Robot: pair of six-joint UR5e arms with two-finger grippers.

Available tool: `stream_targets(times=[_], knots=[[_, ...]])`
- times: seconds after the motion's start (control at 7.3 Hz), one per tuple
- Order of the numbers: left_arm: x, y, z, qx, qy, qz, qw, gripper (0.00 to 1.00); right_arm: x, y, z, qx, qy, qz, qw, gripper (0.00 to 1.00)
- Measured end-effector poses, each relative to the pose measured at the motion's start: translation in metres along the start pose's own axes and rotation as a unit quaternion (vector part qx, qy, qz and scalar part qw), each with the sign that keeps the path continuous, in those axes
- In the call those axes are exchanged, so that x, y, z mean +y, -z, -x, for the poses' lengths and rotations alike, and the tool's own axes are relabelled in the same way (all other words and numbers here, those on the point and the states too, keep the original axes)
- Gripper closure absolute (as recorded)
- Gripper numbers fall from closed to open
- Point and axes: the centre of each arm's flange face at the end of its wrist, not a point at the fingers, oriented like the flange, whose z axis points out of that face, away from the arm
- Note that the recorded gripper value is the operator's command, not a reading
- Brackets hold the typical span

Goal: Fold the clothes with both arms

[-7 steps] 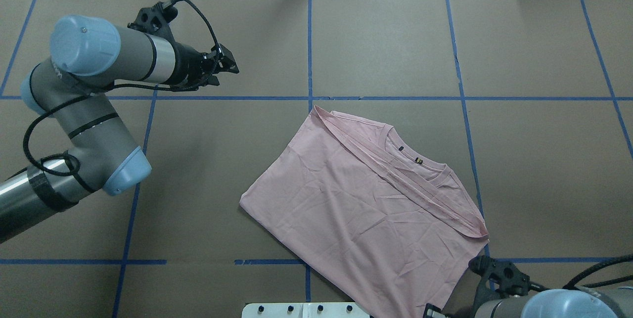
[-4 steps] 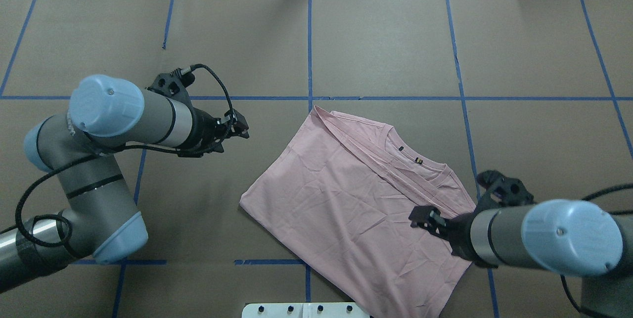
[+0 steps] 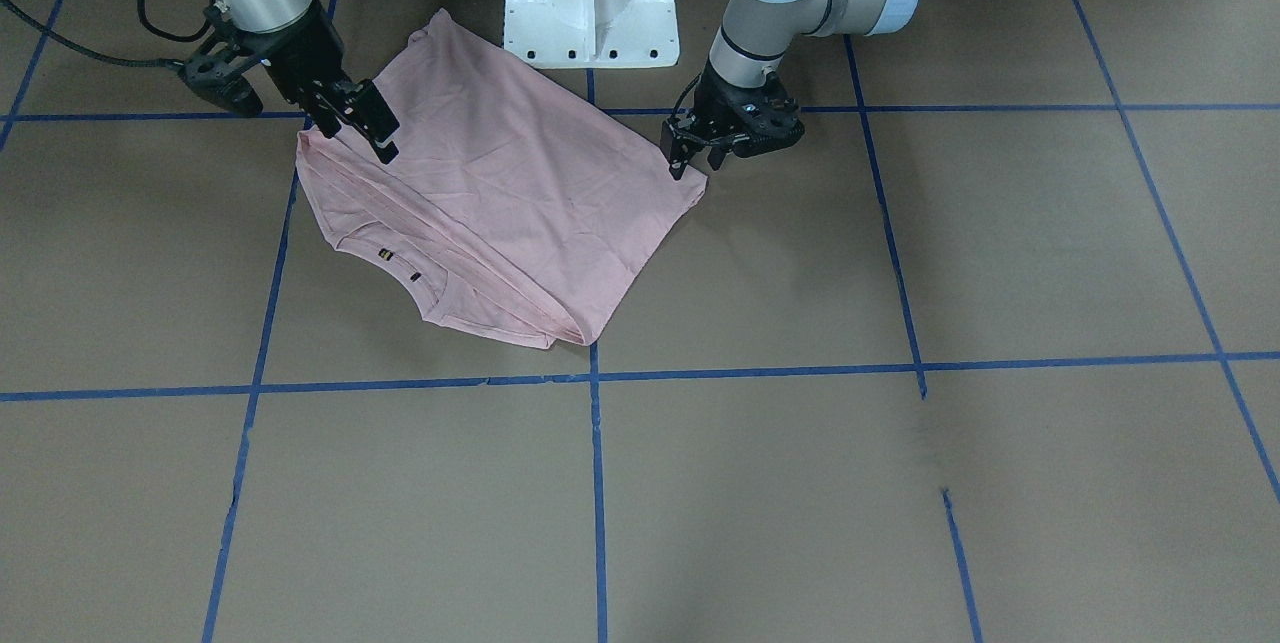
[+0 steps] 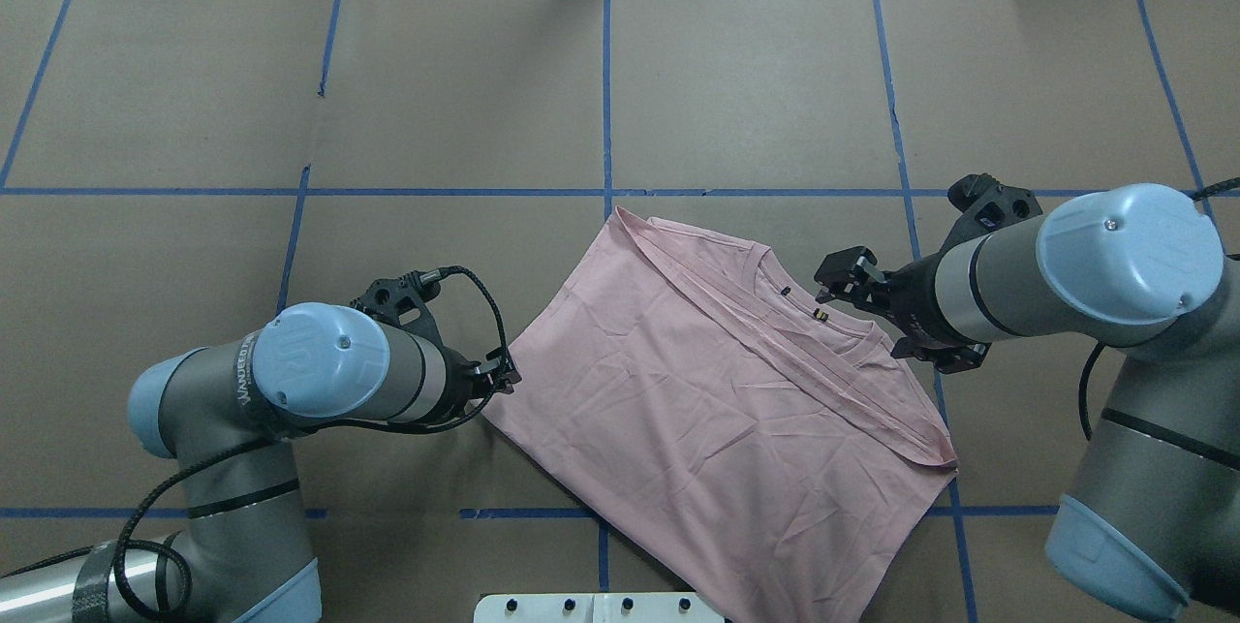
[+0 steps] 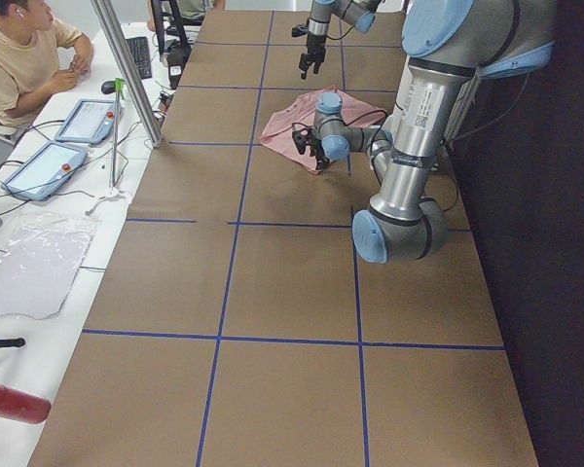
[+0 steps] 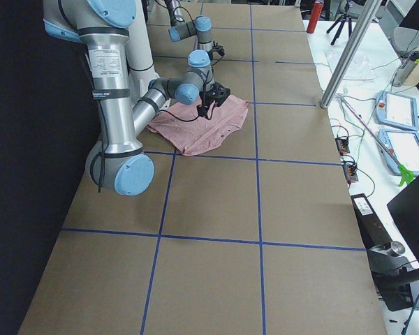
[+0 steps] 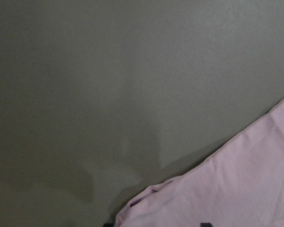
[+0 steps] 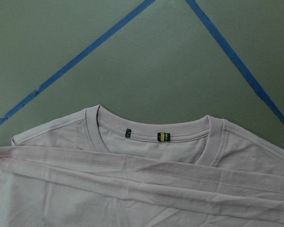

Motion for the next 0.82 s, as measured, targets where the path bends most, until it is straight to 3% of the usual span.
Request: stream_targets(times=[0.14,0.27,0.41,0.55,0.69,0.82], knots=[[0.0025,-0.0045,0.0014,-0.004,0.000,-0.001,1.0000,0.42,-0.0027,-0.0013,-0.0003,0.002,0.000,-0.001,1.0000,0.00],[0.0024,-0.0070,0.0023,-0.006,0.000,-0.004,1.0000,0.55,-0.0040,-0.0018,-0.0003,0.002,-0.001,-0.002,1.0000,0.00],[0.0016,-0.0090,0.0030,-0.008,0.000,-0.008,0.9999,0.75,-0.0044,-0.0018,-0.0002,0.002,-0.001,-0.003,1.0000,0.00],[0.0010,-0.0103,0.0034,-0.009,0.000,-0.011,0.9999,0.84,-0.0047,-0.0018,-0.0002,0.002,-0.001,-0.004,1.0000,0.00],[0.0002,-0.0111,0.0038,-0.009,0.001,-0.014,0.9999,1.00,-0.0049,-0.0018,-0.0002,0.002,-0.001,-0.004,1.0000,0.00],[-0.0004,-0.0117,0.0041,-0.010,0.000,-0.016,0.9998,1.00,-0.0052,-0.0022,-0.0002,0.002,-0.001,-0.005,1.0000,0.00]])
